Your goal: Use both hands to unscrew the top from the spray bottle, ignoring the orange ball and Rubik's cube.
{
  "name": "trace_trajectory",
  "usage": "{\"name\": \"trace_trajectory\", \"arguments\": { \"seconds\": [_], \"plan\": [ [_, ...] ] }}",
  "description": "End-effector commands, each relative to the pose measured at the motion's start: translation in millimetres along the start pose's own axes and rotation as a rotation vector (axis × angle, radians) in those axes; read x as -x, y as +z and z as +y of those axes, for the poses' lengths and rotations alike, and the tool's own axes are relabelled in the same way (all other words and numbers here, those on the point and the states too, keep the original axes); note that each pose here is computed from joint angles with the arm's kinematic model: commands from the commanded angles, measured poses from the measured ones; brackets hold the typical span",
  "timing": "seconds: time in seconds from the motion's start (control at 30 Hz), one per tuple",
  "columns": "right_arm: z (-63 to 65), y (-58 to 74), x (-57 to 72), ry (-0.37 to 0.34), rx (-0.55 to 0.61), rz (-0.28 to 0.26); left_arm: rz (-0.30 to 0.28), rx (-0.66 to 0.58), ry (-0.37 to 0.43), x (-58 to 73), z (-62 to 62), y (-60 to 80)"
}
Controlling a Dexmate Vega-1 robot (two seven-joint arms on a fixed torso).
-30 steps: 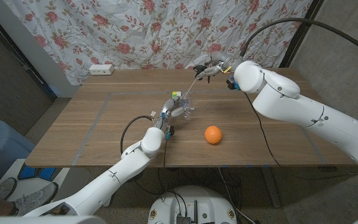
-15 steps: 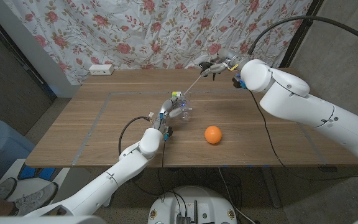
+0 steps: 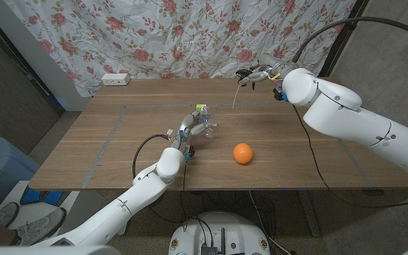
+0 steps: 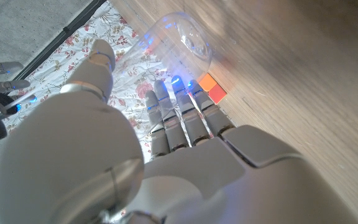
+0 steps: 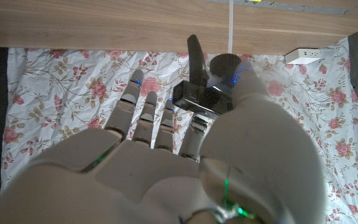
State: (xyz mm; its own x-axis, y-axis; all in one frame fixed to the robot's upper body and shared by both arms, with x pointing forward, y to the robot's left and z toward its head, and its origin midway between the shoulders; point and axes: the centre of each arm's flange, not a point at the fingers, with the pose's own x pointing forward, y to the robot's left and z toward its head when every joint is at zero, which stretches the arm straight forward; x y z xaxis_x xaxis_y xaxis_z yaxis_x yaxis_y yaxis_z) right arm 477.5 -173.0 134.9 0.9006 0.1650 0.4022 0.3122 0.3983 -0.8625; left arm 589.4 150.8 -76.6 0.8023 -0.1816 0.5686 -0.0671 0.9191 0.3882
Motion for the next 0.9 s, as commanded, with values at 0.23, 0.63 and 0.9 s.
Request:
{"name": "trace_trajectory", "arguments": {
  "seconds": [0.23,0.63,0.9],
  "plan": [
    [5.4,-45.8,1.5,-0.055,-0.003,0.107,0.015,-0.012,0.021,4.7,12.2,0.3],
    [13.8,-71.7,-1.4,-0.072,-0.037,0.163,0.015,-0.003,0.029,0.2,15.2,0.6],
    [24.8,-89.3,-9.2,-0.063,-0.101,0.174,0.02,0.017,0.053,0.3,19.2,-1.4]
  ]
}}
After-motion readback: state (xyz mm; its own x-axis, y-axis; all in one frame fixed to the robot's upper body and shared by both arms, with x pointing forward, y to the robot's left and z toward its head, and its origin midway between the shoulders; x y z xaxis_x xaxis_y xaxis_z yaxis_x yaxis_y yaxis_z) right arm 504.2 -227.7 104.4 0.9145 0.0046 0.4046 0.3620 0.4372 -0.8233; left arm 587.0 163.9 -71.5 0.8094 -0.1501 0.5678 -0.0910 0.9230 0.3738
